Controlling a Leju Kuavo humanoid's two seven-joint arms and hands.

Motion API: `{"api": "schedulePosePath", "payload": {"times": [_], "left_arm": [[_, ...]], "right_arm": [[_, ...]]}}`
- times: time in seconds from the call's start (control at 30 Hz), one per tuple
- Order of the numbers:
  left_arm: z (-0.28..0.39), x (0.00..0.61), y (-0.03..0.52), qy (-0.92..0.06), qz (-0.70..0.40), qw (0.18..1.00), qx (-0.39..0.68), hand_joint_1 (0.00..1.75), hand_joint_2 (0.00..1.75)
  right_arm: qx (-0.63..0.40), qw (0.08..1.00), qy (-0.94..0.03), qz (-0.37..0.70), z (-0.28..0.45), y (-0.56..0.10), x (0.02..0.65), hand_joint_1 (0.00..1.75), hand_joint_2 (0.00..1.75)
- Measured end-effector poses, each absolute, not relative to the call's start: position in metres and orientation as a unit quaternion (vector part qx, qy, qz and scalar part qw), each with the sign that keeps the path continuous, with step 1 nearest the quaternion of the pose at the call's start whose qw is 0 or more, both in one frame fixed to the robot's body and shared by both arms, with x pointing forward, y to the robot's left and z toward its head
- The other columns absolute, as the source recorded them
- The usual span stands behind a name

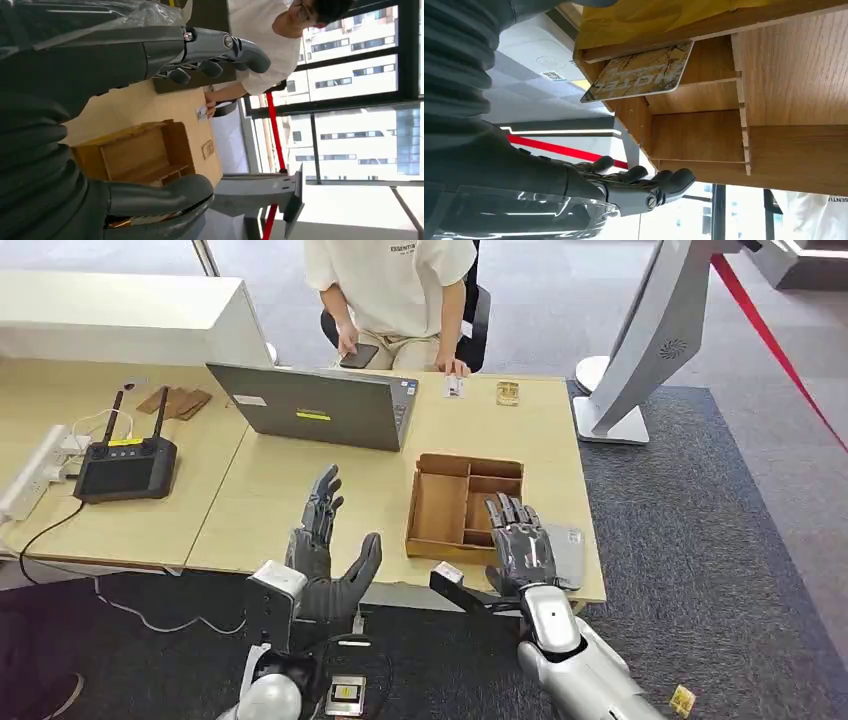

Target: Pass the card to the sensor for recognition and then transmit it.

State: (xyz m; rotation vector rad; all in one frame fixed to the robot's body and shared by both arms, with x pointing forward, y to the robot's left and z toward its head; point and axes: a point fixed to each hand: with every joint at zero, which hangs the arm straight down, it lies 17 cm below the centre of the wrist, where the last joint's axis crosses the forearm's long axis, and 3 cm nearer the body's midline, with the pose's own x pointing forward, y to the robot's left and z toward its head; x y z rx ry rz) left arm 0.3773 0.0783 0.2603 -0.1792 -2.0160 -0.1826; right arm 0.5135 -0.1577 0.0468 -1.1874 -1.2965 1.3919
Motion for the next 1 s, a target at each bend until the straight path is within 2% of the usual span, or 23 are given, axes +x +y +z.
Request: {"api": "schedulePosePath", "payload": {"times": [0.37,0.4,0.43,0.47,1.0], "left_arm": [[0.2604,0.3774,0.0783,-0.843,-0.074,0.527,-0.078,0.00,1.75],[0.2603,0.3774,0.0783,-0.843,-0.074,0.527,-0.078,0.00,1.75],[0.2605,0.3774,0.0782,-0.843,-0.074,0.527,-0.079,0.00,1.75],[0.2606,0.3776,0.0783,-0.843,-0.074,0.526,-0.079,0.00,1.75],[0.2587,0.3771,0.0745,-0.842,-0.077,0.527,-0.083,0.00,1.75]], "right_arm": [[-0.478,0.436,-0.520,0.558,0.0468,-0.1595,0.5140,0.00,1.75],[-0.478,0.436,-0.519,0.558,0.0467,-0.1600,0.5141,0.66,1.75],[-0.479,0.437,-0.519,0.557,0.0465,-0.1605,0.5141,1.61,1.75],[-0.478,0.437,-0.519,0.558,0.0464,-0.1606,0.5140,1.75,1.75],[-0.469,0.437,-0.519,0.565,0.0431,-0.1579,0.5130,1.75,1.75]]}}
